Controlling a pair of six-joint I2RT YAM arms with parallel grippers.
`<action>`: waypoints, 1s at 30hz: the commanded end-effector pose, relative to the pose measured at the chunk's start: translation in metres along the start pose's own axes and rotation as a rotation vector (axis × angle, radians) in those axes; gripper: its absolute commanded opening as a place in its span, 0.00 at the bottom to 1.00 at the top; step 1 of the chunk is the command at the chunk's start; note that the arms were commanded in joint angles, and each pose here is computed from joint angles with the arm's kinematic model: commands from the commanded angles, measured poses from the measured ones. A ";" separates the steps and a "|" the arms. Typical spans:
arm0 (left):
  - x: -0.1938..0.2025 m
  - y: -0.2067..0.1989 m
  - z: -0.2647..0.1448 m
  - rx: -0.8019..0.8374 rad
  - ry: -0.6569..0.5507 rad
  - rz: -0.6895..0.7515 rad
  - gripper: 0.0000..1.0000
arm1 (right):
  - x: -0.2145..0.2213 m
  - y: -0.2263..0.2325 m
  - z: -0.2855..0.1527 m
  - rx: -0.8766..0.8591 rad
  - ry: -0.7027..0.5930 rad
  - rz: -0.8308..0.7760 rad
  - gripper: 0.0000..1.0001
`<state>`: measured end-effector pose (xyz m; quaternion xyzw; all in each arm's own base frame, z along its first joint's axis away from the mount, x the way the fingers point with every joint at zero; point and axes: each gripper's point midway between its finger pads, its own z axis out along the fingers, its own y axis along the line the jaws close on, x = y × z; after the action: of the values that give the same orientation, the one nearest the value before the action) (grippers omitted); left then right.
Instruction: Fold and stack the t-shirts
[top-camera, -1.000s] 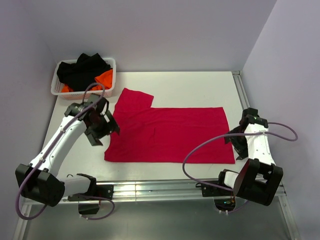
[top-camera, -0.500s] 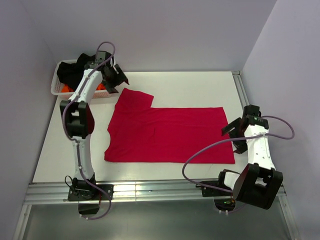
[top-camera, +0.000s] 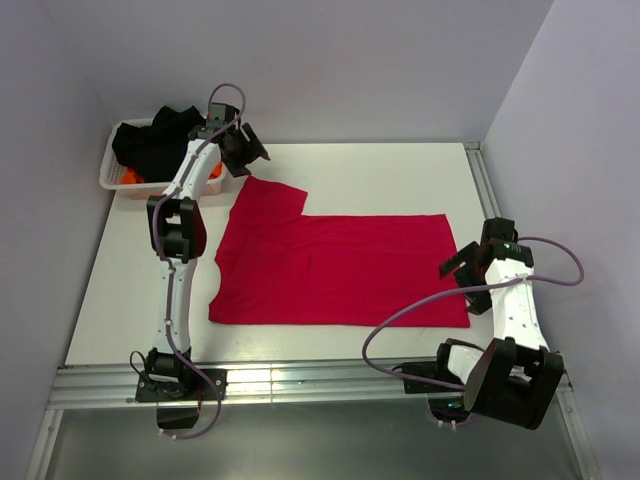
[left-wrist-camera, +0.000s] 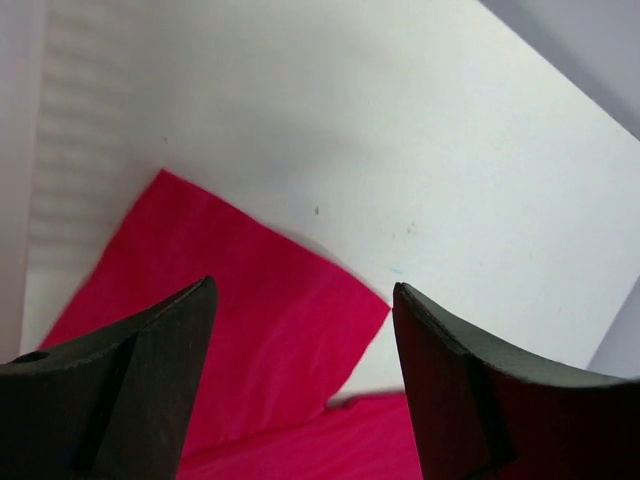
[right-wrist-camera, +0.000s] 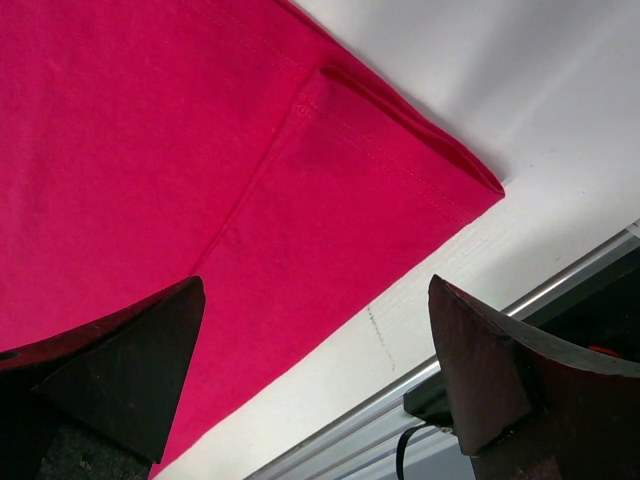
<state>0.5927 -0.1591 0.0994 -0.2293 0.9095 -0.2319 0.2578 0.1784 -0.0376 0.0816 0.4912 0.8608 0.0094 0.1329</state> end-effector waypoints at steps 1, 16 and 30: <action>-0.037 0.020 -0.001 -0.082 -0.129 0.024 0.76 | 0.000 0.001 -0.004 -0.018 -0.019 -0.011 1.00; -0.052 0.115 0.025 -0.334 -0.148 0.062 0.75 | 0.030 -0.006 -0.017 -0.043 0.038 -0.004 1.00; 0.016 0.141 0.034 -0.495 -0.026 0.169 0.69 | 0.022 0.007 -0.061 -0.113 0.002 0.013 1.00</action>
<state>0.5935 -0.1301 0.0335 -0.1658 0.9380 -0.0661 0.2970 0.1558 -0.0089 0.1210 0.4866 0.8599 0.0520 0.1450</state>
